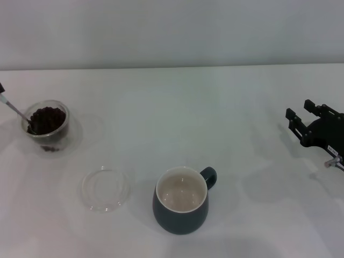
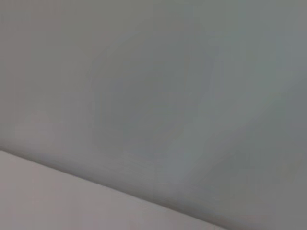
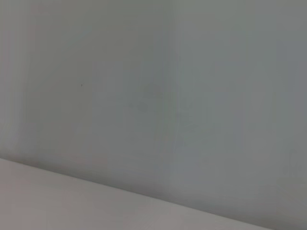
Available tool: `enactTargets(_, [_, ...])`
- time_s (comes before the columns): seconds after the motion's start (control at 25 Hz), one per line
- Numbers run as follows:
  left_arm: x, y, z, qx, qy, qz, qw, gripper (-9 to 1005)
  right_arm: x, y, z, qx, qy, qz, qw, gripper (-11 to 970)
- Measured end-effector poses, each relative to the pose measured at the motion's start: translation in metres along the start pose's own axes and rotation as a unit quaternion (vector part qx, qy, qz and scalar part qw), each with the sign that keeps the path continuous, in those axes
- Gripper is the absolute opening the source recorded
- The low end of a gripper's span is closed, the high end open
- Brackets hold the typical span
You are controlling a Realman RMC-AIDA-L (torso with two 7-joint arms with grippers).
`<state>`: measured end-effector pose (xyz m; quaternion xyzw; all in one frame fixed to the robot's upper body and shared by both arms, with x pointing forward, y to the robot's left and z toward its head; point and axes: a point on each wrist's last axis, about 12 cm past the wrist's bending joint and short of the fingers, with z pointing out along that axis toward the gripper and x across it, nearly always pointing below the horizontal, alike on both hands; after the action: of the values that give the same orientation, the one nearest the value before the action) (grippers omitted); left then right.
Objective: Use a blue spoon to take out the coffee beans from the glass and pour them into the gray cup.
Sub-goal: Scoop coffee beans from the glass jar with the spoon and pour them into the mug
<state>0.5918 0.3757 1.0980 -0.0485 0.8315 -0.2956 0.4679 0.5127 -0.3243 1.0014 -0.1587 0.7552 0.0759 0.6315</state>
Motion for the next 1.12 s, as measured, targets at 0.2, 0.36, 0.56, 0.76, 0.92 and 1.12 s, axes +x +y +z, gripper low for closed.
enactTargets(0.2, [0.002,-0.002,0.007,-0.009,0.005,0.009,1.0,128,0.0,0.0,0.0,0.0,0.0,0.0,1.0,499])
enactTargets(0.36, [0.002,-0.003,0.009,-0.01,0.005,0.003,1.0,128,0.0,0.0,0.0,0.002,0.001,0.002,1.0,499])
enactTargets(0.56, [0.002,-0.003,0.009,-0.01,0.002,-0.028,1.0,128,0.001,0.0,0.001,0.004,0.004,0.003,1.0,499])
enactTargets(0.76, [0.005,-0.001,0.007,-0.012,0.001,-0.058,0.998,127,0.0,0.0,0.002,0.004,0.003,0.002,1.0,499])
enactTargets(0.92, [0.008,0.001,0.006,-0.013,0.006,-0.082,0.997,127,0.0,0.0,0.003,0.003,0.003,0.002,1.0,499])
enactTargets(1.12, [0.012,0.004,0.005,-0.015,0.01,-0.108,0.994,126,-0.001,0.001,0.003,0.002,0.002,0.001,1.0,499])
